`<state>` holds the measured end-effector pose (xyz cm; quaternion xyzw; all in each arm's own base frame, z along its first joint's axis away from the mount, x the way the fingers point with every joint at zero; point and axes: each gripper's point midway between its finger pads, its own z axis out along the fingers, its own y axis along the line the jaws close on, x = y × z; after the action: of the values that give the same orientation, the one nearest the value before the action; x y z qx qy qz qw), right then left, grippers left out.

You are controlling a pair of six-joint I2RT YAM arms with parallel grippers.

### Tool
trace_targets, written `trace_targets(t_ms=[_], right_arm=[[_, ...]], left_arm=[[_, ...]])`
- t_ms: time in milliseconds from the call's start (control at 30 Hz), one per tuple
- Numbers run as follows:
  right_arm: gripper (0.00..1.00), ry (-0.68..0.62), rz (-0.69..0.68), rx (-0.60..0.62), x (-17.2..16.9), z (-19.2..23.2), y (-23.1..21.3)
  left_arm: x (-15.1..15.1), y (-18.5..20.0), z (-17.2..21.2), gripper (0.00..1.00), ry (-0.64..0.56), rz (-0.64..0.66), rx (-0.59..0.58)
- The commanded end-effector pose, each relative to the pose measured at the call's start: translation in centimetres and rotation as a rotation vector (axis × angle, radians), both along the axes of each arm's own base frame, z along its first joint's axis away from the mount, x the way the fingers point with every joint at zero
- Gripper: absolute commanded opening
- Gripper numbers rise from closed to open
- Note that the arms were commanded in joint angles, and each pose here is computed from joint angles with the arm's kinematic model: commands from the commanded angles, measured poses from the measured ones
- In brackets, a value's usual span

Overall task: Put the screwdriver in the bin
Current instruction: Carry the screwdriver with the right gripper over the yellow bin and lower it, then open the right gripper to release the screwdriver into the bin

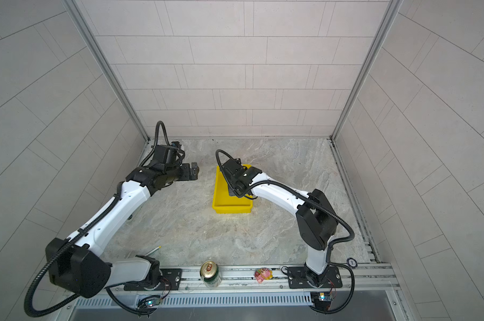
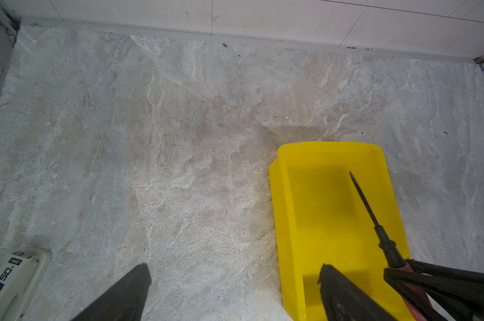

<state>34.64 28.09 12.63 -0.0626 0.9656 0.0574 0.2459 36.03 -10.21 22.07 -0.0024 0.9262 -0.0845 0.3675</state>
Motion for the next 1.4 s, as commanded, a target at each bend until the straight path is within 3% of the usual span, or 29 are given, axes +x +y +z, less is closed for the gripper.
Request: trace_targets(t_ms=[0, 333, 467, 933, 1200, 1367], right_arm=[[0.04, 0.003, 0.009, -0.025, 0.4, -0.6, 0.4], [0.08, 0.037, 0.054, -0.109, 1.6, -4.3, 1.1], [0.08, 0.043, 0.074, -0.127, 1.9, -5.0, 1.4], [0.15, 0.068, 0.099, -0.155, 2.2, -7.1, 1.8], [0.29, 0.040, 0.105, -0.134, 2.1, -5.3, 1.8], [0.38, -0.022, 0.111, -0.096, 1.9, -0.9, 1.3]], left_arm=[[-0.2, 0.2, 0.3, 1.00, -0.016, 0.013, -0.007], [-0.7, 0.1, 0.2, 1.00, -0.019, 0.003, -0.023], [-1.0, -0.8, -0.3, 1.00, -0.003, -0.025, -0.065], [-1.5, -0.6, -0.3, 1.00, -0.004, -0.033, -0.052], [-1.9, 0.0, -0.2, 1.00, -0.016, -0.021, -0.036], [-2.1, 0.5, 0.0, 1.00, -0.030, -0.002, -0.018]])
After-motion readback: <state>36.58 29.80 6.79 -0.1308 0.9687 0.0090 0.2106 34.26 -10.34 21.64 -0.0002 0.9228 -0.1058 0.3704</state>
